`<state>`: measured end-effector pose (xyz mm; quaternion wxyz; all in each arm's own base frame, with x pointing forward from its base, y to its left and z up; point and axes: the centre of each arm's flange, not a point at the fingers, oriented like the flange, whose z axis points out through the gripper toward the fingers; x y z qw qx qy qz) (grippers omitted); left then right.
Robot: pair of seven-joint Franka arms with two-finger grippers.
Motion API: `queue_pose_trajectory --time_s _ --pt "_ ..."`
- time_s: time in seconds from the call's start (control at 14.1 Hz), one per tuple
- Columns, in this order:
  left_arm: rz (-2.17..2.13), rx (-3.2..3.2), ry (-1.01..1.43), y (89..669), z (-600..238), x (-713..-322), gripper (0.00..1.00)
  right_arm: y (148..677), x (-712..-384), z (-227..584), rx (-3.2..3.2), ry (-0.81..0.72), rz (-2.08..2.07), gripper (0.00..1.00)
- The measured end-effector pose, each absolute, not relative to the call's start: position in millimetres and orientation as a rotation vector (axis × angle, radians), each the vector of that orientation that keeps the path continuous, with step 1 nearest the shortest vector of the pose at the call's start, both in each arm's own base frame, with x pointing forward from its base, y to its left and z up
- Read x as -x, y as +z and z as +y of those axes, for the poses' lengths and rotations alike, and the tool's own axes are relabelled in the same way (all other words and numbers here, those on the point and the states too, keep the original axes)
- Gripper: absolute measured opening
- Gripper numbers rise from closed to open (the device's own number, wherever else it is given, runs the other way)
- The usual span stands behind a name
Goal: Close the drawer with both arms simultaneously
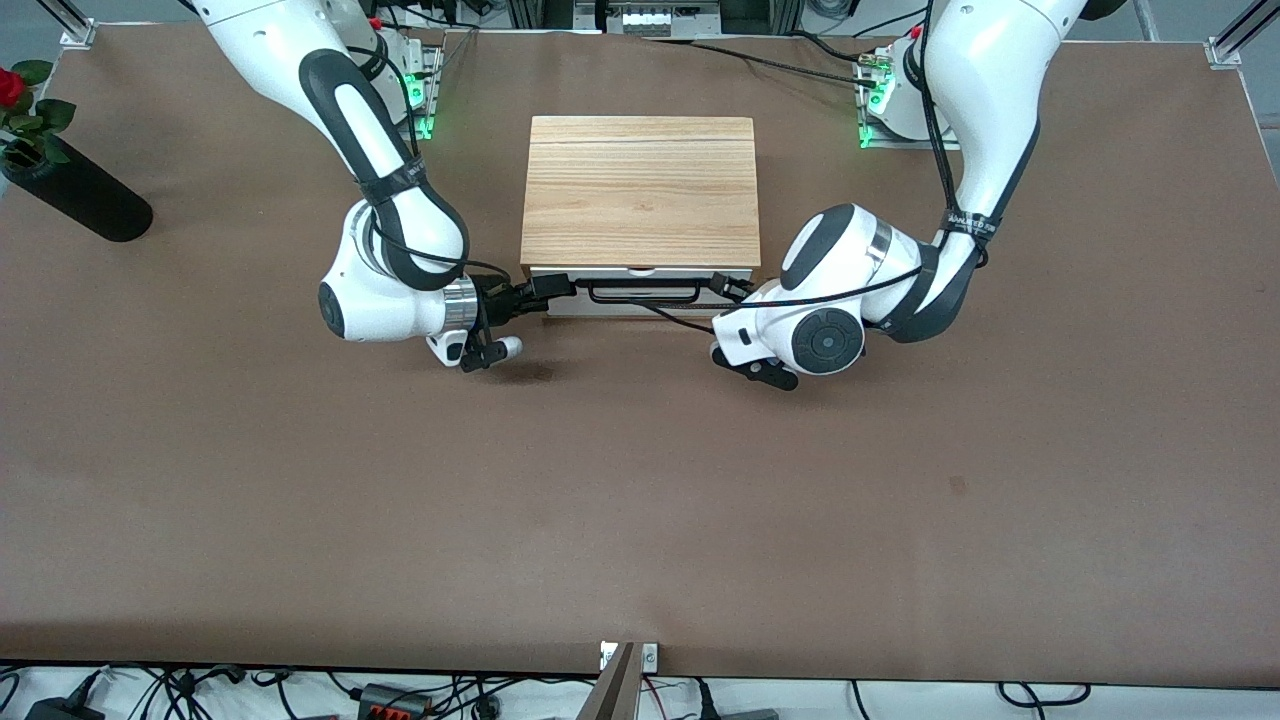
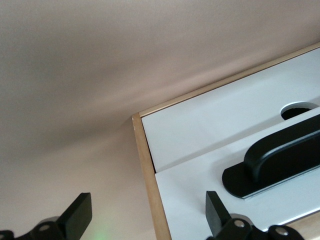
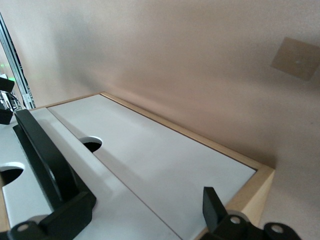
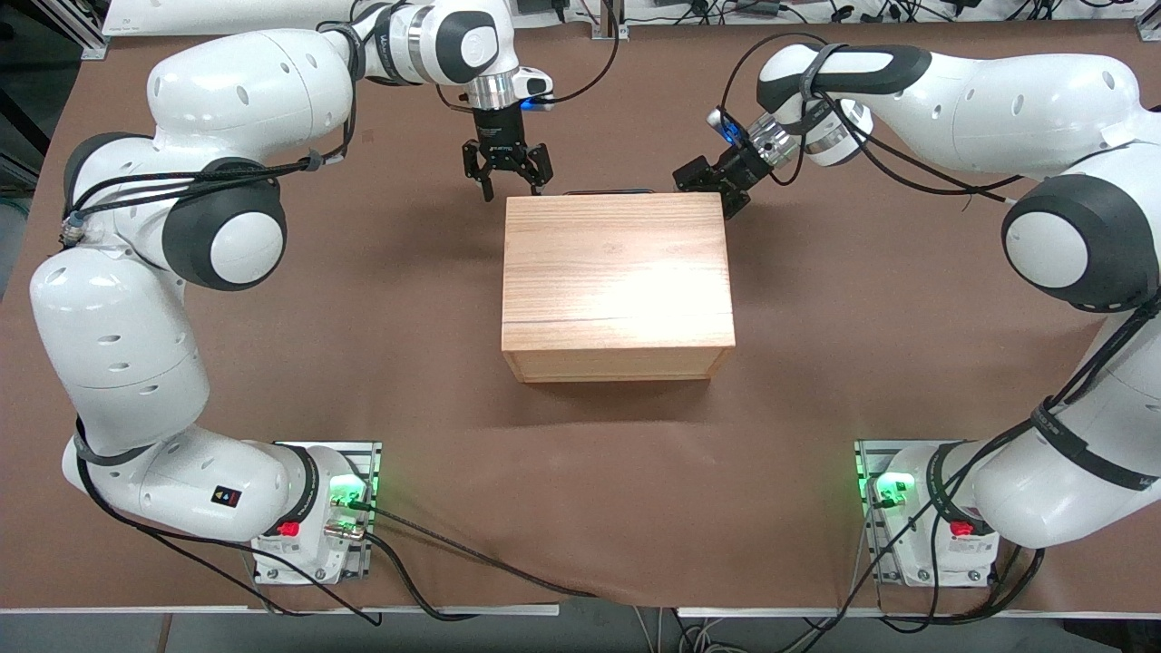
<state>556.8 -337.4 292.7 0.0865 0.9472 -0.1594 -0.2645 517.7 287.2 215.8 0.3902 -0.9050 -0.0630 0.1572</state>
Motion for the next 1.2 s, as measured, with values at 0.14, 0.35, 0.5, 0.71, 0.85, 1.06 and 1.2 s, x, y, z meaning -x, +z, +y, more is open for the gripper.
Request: queue_pose_trajectory --time_s 0.14,0.35,0.5,0.71,0.85,1.06,1.2 --pt "-0.475 -2.823 -0.784 294 -337 -556 1.0 216 -516 286 2.3 0.4 -0.162 1.0" --pt "-0.471 -2.827 -0.745 297 -337 -559 1.0 216 -516 286 2.301 0.4 -0.162 1.0" --pt "-0.453 -2.831 -0.681 299 -336 -567 1.0 216 -516 286 2.301 0.4 -0.162 1.0" --pt "-0.408 -2.835 -0.577 304 -322 -584 1.0 221 -517 286 2.298 0.392 -0.172 1.0" --pt "-0.374 -2.838 -0.514 314 -309 -598 1.0 248 -529 288 2.298 0.332 -0.217 1.0" --pt "-0.353 -2.828 -0.406 343 -269 -626 1.0 308 -561 278 2.387 0.204 -0.408 1.0" --pt "-0.421 -2.804 -0.326 360 -231 -644 1.0 341 -579 255 2.47 0.186 -0.544 1.0"
